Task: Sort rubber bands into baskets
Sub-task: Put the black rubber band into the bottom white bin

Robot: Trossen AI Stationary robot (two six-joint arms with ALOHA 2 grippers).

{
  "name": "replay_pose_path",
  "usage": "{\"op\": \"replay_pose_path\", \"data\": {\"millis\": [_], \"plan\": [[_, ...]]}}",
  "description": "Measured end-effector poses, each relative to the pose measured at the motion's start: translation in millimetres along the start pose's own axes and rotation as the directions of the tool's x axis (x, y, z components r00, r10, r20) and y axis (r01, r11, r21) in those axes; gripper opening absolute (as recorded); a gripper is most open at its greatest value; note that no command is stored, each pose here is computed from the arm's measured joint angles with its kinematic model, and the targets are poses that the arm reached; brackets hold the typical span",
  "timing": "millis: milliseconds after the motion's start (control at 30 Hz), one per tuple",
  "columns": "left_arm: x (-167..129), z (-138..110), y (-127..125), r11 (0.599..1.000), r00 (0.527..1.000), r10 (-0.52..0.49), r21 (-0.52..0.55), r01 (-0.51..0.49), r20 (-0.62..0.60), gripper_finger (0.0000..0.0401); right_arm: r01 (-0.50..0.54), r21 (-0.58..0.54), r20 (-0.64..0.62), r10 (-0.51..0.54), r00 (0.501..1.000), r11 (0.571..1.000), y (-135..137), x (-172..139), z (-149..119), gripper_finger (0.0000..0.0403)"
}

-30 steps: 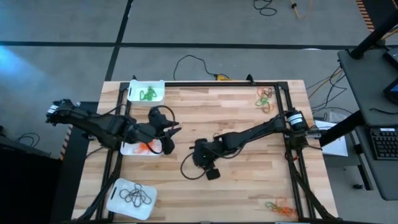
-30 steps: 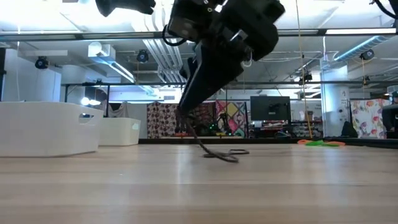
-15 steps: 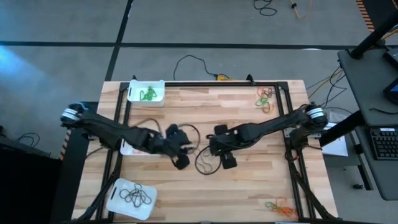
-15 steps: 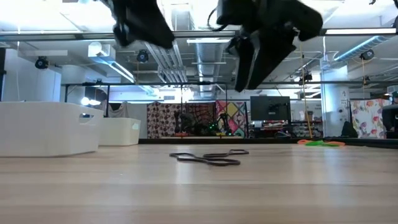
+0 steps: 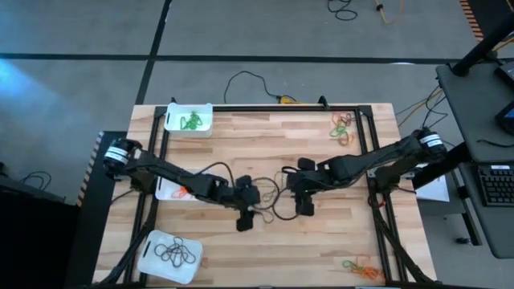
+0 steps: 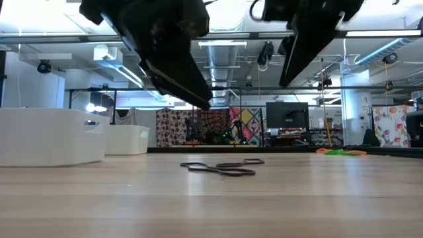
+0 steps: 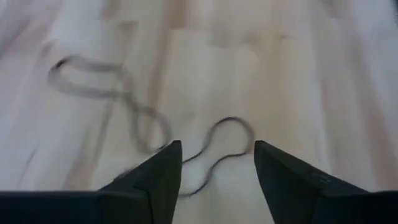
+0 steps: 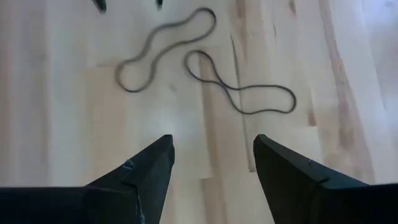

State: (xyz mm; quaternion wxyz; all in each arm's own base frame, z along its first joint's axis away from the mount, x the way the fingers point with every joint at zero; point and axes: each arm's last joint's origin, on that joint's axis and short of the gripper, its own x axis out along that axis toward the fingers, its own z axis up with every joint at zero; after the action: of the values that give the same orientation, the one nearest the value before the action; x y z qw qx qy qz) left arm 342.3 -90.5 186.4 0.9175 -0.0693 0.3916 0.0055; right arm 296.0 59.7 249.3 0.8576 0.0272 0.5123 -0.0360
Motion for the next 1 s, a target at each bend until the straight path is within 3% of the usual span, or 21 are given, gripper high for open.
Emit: {"op": "replay_pose_path", "data": {"millis": [67, 200, 367, 600, 833, 1000], "plan": [[6, -4, -4, 0.995, 0.999, -0.044, 0.089, 0.043, 0.011, 0.0194, -0.014, 0.027, 0.017, 0.013, 1.000, 1.000, 5, -6, -1, 0.0215], [24, -22, -5, 0.973, 0.989, -0.125, 0.186, 0.138, -0.080, 0.0198, -0.026, 0.079, 0.028, 0.024, 0.999, 0.997, 17, -12, -6, 0.0215], [45, -35, -2, 0.940, 0.989, -0.071, 0.322, 0.111, -0.132, 0.0184, 0.006, 0.130, 0.062, -0.014, 0.998, 0.992, 34, -16, -11, 0.0215], [47, -29, 2, 0.934, 0.993, -0.048, 0.348, 0.084, -0.110, 0.0168, 0.035, 0.207, 0.076, -0.052, 0.996, 0.978, 43, -15, -15, 0.0215], [58, -24, 27, 0.948, 0.989, -0.096, 0.293, 0.127, -0.116, 0.0158, 0.022, 0.273, 0.086, -0.047, 0.995, 0.962, 45, -11, -13, 0.0215], [65, -28, 30, 0.939, 0.979, -0.146, 0.290, 0.183, -0.144, 0.0151, 0.007, 0.298, 0.092, -0.036, 0.995, 0.955, 47, -11, -13, 0.0215]]}}
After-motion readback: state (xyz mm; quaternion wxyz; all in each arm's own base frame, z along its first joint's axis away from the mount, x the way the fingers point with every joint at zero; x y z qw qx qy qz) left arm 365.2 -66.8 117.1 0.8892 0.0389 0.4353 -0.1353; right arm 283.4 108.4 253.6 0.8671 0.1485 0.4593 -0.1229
